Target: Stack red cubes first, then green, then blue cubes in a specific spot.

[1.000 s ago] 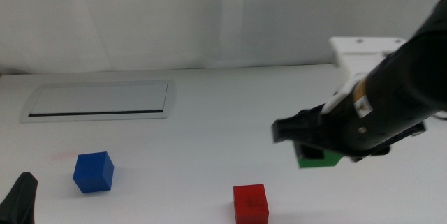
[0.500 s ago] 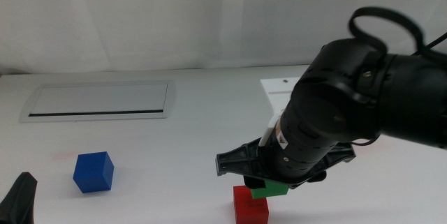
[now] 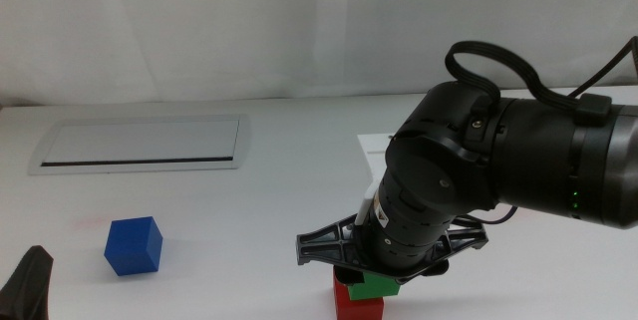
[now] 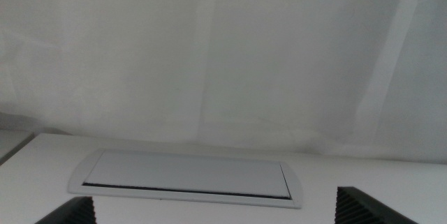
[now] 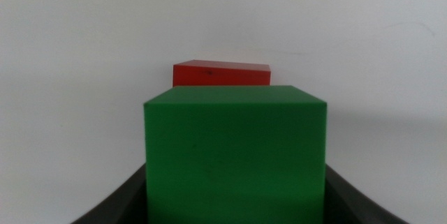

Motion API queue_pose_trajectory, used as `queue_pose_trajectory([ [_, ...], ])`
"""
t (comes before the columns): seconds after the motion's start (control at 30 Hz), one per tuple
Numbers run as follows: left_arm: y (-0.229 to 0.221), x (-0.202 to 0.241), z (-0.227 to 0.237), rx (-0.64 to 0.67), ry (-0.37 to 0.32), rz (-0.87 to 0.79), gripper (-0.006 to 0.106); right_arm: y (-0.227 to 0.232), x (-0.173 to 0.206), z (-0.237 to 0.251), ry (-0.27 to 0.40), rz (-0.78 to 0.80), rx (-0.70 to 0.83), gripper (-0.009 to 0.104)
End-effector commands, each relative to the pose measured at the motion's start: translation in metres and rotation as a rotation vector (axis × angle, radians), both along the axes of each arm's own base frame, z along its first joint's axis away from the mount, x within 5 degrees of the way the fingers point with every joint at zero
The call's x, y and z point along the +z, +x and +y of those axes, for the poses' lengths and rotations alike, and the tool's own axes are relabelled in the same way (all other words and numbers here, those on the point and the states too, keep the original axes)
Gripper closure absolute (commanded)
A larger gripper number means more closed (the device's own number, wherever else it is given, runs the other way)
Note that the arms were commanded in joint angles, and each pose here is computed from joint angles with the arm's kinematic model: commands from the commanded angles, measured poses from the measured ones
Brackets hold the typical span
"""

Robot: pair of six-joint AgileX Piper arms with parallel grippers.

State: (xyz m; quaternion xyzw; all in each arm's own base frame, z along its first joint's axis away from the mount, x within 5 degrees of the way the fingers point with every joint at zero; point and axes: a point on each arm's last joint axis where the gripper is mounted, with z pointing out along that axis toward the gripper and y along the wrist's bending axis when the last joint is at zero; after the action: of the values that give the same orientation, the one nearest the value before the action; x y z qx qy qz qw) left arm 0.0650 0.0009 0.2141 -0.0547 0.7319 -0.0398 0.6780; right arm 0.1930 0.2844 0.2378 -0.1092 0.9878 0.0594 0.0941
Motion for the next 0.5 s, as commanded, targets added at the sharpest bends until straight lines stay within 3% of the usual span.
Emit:
queue_pose_trajectory([
  [0.0,0.000,-0.001,0.000,0.001,-0.006,-0.007,0.016,0.001,-0.001,0.003,0.007,-0.007,-0.006,0.098],
  [0.47,0.000,-0.001,0.000,0.001,-0.006,-0.007,0.016,0.006,-0.021,0.010,-0.018,0.011,-0.013,0.098],
])
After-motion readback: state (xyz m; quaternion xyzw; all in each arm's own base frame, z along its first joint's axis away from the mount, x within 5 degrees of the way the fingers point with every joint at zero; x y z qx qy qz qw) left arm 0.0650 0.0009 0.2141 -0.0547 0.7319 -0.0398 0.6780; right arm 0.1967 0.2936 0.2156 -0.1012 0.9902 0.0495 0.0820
